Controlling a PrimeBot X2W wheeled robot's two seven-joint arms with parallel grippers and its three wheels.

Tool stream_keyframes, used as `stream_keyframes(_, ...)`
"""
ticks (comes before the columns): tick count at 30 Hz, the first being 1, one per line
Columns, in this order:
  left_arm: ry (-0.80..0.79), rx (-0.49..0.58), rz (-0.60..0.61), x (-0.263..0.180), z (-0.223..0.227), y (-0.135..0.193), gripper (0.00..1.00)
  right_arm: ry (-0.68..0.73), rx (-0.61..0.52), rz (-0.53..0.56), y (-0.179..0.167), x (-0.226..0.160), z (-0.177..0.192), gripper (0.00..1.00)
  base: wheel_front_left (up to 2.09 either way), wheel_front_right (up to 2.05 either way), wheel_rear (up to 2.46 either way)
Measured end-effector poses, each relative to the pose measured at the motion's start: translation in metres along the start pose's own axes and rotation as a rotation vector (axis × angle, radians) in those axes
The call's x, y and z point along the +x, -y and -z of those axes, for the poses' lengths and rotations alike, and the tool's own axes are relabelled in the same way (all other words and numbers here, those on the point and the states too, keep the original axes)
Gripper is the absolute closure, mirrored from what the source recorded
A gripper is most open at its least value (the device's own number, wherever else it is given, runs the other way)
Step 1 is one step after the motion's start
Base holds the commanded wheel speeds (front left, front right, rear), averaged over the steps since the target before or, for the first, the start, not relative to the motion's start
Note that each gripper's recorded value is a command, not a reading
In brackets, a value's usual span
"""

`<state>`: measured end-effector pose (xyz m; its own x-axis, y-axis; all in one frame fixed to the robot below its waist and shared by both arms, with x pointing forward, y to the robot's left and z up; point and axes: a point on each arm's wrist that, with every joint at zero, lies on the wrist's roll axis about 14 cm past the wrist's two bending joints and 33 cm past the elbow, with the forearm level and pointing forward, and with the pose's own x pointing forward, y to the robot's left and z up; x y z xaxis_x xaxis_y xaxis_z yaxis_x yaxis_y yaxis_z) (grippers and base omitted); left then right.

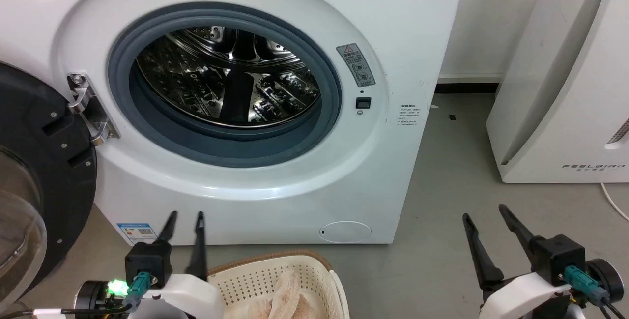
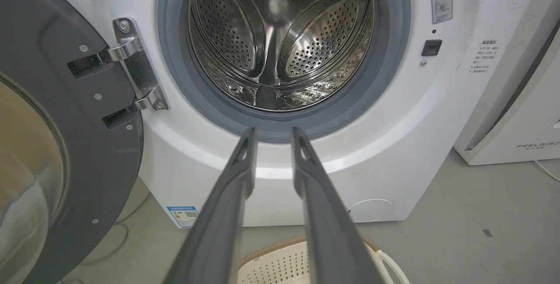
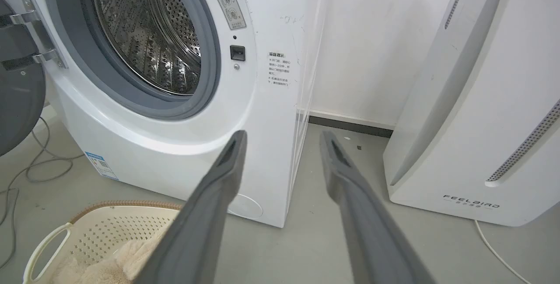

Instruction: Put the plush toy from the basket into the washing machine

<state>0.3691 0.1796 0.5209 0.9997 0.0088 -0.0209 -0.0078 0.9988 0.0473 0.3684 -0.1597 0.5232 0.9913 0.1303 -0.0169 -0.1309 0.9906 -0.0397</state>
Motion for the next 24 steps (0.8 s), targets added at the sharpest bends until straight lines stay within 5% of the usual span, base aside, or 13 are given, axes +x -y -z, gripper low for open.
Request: stream_keyframes(24, -0.047, -0.007, 0.054, 0.009, 0.023, 0.021, 0.00, 0.003, 0.014, 0.042, 0.014, 0.001, 0.007, 0.00, 0.00, 0.00, 0.00)
